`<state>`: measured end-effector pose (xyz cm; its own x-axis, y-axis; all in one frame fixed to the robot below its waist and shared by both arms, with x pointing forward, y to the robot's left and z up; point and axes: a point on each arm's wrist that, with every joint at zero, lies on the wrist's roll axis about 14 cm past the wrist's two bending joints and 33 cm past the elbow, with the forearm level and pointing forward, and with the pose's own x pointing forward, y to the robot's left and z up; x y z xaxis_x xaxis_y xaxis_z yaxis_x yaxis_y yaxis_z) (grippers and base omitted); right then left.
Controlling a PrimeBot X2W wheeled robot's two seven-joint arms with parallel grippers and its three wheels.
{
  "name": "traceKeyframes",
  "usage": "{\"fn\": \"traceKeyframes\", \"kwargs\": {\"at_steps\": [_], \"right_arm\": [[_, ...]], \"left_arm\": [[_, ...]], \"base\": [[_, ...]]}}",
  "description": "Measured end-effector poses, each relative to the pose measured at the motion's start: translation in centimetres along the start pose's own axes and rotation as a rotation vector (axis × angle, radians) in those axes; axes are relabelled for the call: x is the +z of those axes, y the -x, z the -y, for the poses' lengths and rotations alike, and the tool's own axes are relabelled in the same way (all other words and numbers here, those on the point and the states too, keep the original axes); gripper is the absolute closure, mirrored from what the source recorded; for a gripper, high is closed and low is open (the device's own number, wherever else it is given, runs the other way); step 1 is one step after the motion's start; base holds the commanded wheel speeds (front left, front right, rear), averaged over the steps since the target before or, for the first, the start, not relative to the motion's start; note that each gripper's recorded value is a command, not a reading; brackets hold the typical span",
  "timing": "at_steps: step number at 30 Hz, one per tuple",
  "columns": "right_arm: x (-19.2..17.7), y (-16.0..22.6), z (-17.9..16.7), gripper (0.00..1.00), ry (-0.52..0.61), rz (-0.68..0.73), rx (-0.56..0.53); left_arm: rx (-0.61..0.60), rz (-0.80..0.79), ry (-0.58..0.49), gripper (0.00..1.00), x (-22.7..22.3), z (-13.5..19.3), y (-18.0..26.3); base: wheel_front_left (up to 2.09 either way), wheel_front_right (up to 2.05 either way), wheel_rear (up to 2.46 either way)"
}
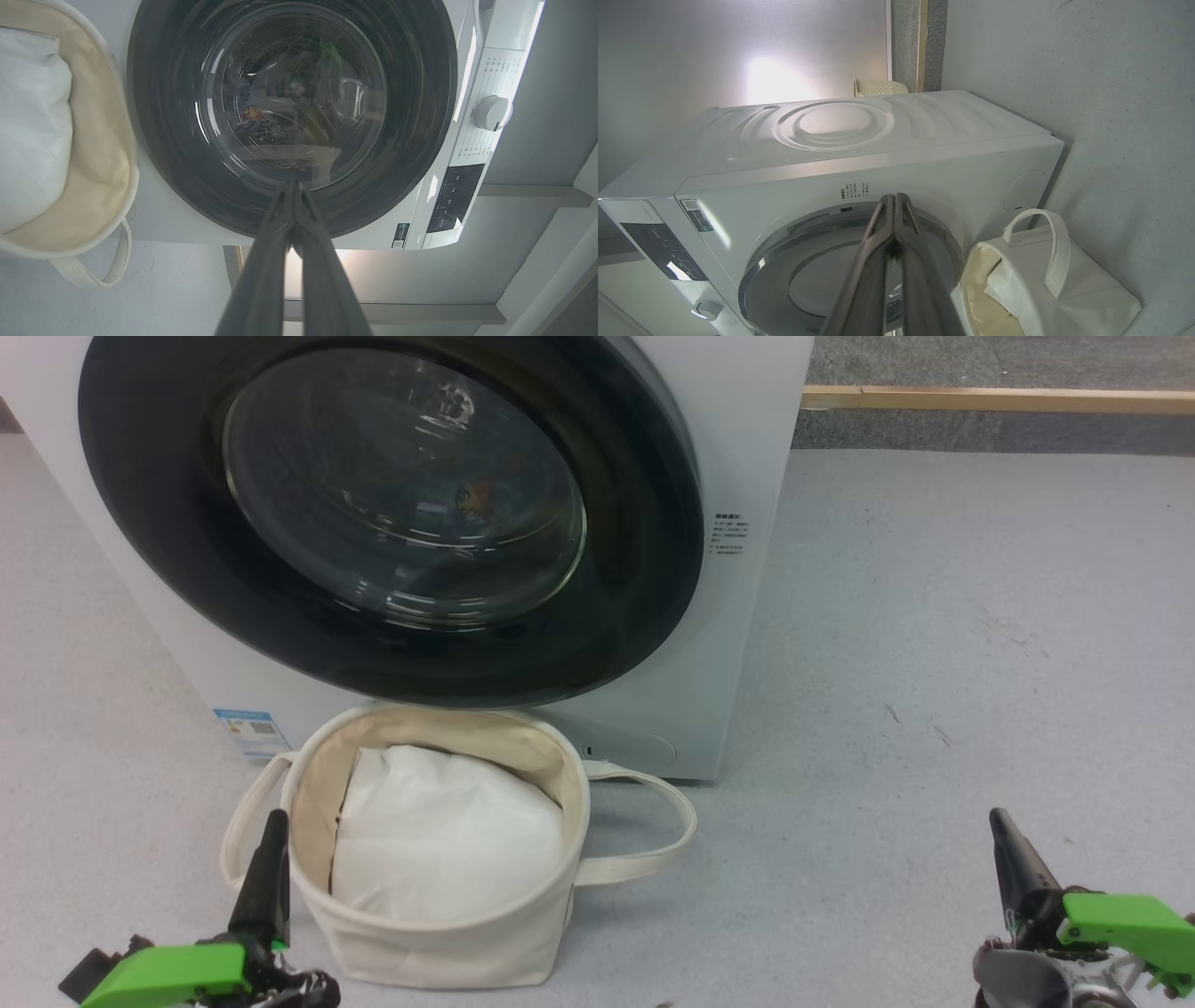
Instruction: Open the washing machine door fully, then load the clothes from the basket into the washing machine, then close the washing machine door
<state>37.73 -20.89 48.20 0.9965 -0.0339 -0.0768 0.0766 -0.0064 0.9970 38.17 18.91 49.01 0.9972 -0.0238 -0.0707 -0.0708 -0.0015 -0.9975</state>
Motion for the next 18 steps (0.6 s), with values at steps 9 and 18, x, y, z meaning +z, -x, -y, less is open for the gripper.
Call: {"fn": "traceKeyframes", "kwargs": {"at_steps": [9,18], "right_arm": [[0.0,0.0,0.0,1.0,0.0,0.0,0.0],[0.0,0.0,0.0,1.0,0.0,0.0,0.0]], "left_arm": [[0.0,0.0,0.0,1.0,0.0,0.0,0.0],[0.0,0.0,0.0,1.0,0.0,0.0,0.0]], "base": [[0.0,0.0,0.0],[0.0,0.0,0.0]]}}
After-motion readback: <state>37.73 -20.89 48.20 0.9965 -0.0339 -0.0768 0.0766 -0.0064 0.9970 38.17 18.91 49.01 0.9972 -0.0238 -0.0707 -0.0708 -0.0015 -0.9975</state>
